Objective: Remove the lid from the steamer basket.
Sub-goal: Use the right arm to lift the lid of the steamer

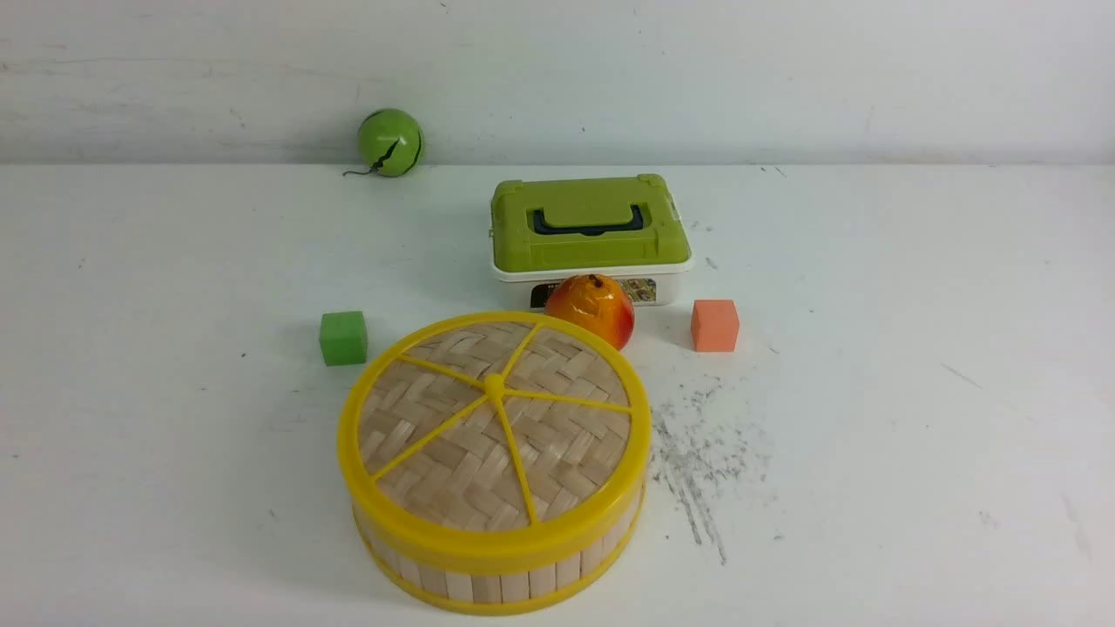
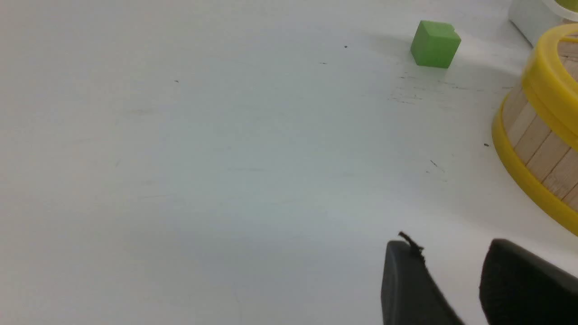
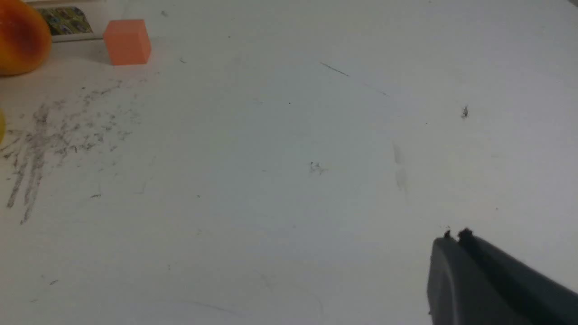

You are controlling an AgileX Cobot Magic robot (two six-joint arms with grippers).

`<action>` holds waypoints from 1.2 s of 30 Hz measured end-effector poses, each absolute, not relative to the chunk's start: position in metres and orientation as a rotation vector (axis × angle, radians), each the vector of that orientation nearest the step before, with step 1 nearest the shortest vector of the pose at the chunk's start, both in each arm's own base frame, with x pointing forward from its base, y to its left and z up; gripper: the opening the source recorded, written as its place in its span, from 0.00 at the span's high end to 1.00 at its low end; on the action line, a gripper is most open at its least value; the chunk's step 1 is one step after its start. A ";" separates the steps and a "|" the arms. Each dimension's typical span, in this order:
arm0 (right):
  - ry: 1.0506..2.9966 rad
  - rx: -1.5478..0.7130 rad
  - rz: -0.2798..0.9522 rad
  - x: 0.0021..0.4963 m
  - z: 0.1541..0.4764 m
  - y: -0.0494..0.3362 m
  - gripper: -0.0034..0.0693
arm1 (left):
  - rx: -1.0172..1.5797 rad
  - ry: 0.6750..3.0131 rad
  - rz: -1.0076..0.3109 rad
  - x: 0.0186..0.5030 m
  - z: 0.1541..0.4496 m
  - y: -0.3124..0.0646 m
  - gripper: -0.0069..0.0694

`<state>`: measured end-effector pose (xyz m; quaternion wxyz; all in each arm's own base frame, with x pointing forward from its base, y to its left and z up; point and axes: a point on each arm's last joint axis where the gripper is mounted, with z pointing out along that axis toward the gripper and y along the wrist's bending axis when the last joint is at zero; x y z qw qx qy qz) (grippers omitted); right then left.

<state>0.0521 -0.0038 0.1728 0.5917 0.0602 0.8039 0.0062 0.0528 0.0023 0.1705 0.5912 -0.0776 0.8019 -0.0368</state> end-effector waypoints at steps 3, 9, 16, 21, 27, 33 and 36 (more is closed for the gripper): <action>1.870 0.140 0.015 0.052 0.173 -0.004 0.96 | -0.180 1.866 -0.086 0.053 0.171 0.002 0.60; 1.870 0.140 0.015 0.052 0.173 -0.004 0.96 | -0.180 1.866 -0.086 0.053 0.171 0.002 0.60; 1.870 0.140 0.015 0.052 0.173 -0.004 0.96 | -0.180 1.866 -0.086 0.053 0.171 0.002 0.60; 1.870 0.140 0.015 0.052 0.173 -0.004 0.96 | -0.180 1.866 -0.086 0.053 0.171 0.002 0.60; 1.870 0.140 0.015 0.052 0.173 -0.004 0.96 | -0.180 1.866 -0.086 0.053 0.171 0.002 0.60; 1.870 0.138 0.011 0.052 0.173 -0.004 0.96 | -0.180 1.866 -0.086 0.053 0.171 0.002 0.60; 1.871 0.128 -0.005 0.052 0.173 -0.004 0.96 | -0.180 1.866 -0.086 0.053 0.171 0.002 0.60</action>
